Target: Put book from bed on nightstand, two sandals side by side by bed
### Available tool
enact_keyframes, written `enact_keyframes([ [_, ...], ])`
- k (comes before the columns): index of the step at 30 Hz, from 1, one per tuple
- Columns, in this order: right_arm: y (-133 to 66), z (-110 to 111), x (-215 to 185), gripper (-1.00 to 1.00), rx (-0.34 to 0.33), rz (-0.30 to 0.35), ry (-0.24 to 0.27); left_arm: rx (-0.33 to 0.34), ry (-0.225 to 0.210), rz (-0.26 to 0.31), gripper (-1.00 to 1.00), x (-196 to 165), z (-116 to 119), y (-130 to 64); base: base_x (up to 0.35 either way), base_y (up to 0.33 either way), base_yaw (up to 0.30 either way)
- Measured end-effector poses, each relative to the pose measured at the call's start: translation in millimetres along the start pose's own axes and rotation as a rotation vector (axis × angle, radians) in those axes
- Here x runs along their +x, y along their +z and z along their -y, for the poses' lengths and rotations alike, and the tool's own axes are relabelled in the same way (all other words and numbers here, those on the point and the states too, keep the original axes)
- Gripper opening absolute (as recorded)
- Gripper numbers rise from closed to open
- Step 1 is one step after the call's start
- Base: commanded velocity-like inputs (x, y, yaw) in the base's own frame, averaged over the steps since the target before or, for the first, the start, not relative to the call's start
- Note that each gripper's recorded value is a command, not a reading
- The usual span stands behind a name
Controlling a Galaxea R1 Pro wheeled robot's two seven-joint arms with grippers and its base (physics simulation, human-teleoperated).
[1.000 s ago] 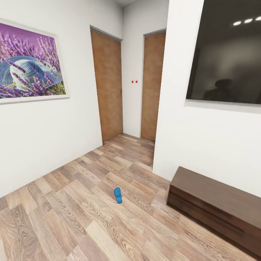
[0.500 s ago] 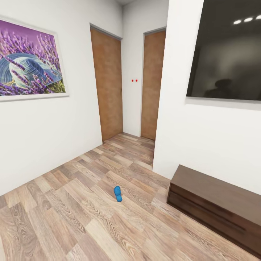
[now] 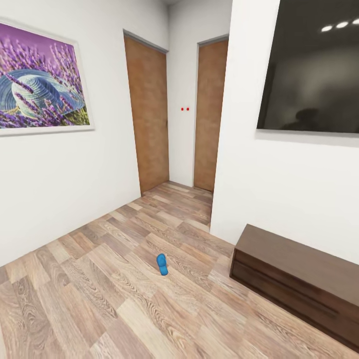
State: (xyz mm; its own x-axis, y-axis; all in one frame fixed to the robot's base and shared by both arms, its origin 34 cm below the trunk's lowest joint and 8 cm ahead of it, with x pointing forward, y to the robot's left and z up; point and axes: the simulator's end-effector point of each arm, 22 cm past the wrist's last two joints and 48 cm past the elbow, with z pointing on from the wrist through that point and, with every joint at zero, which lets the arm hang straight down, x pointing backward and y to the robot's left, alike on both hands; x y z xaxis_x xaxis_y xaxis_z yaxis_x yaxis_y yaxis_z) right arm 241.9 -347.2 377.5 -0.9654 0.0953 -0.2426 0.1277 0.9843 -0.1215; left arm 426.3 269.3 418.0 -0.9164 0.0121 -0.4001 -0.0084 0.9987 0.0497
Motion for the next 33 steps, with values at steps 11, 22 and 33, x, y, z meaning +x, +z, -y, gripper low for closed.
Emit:
enact_keyframes([
  [11, 19.7, -0.6, -0.7, 1.0, 0.002, 0.044, 0.001, 0.0, 0.0, 0.021, 1.0, 6.4, 1.0, 18.4, 0.0, 0.0, 0.0],
  [22, 37.7, 14.2, -30.0, 1.0, 0.018, 0.173, 0.001, 0.0, 0.0, 0.027, 1.0, 16.6, 2.1, 37.1, 0.0, 0.0, 0.0],
  [33, 2.3, -9.8, -176.5, 1.0, -0.027, 0.543, -0.004, 0.001, 0.003, 0.029, 1.0, 28.3, 4.1, 56.1, 0.0, 0.0, 0.0],
])
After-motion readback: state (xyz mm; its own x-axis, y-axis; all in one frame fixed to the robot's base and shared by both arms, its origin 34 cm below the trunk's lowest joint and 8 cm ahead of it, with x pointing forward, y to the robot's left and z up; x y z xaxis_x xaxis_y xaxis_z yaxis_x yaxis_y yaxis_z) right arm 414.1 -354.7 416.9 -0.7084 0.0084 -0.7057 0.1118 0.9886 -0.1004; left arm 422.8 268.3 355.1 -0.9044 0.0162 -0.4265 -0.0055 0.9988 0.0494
